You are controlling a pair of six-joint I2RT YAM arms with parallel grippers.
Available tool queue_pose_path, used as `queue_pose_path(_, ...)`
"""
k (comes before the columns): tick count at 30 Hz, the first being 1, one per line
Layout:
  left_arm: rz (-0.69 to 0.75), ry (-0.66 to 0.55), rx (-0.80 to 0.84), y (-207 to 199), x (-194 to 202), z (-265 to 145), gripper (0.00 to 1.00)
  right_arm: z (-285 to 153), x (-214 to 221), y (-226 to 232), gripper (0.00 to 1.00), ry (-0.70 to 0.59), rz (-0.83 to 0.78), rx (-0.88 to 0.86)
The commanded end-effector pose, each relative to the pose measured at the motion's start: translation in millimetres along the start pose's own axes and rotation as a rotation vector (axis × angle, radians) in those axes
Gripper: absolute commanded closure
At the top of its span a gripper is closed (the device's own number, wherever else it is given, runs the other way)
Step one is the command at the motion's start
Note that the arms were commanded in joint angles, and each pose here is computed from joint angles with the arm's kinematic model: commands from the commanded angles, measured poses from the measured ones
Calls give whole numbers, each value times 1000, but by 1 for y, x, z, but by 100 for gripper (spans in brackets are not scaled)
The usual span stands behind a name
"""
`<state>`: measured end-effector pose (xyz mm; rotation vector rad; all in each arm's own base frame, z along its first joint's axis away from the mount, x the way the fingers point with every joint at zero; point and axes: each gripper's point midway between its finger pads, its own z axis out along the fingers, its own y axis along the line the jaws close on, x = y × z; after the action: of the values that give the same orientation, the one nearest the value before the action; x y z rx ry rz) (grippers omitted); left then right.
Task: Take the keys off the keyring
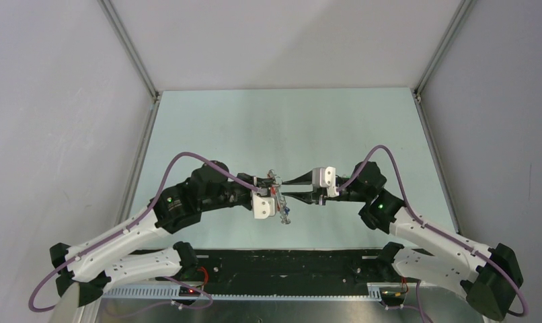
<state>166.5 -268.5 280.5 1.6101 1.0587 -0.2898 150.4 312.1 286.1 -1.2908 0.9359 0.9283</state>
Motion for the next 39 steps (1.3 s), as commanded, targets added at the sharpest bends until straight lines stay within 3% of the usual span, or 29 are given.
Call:
queue_pose_path(1,24,-59,-24,7,-14,-2,100,7,-37,-12,66,-91,-84,8)
queue_pose_path(13,23,-56,-24,7,-13,-2,100,20,-36,0,68,-104,-58,-46)
queue_pose_path(15,24,-56,-25,7,-13,-2,100,23,-33,3,76,-97,-58,-56)
queue_pose_path(18,24,-56,-28,8,-14,-3,100,22,-29,4,98,-79,-49,-54)
queue_pose_path(19,24,-56,-30,8,-14,-3,100,21,-28,2,100,-72,-51,-43)
queue_pose_path(26,28,-53,-43,10,-13,-6,100,9,-32,-4,100,-48,-8,23)
queue_pose_path(39,27,-50,-46,10,-13,-6,100,-20,-52,-30,100,-133,120,148)
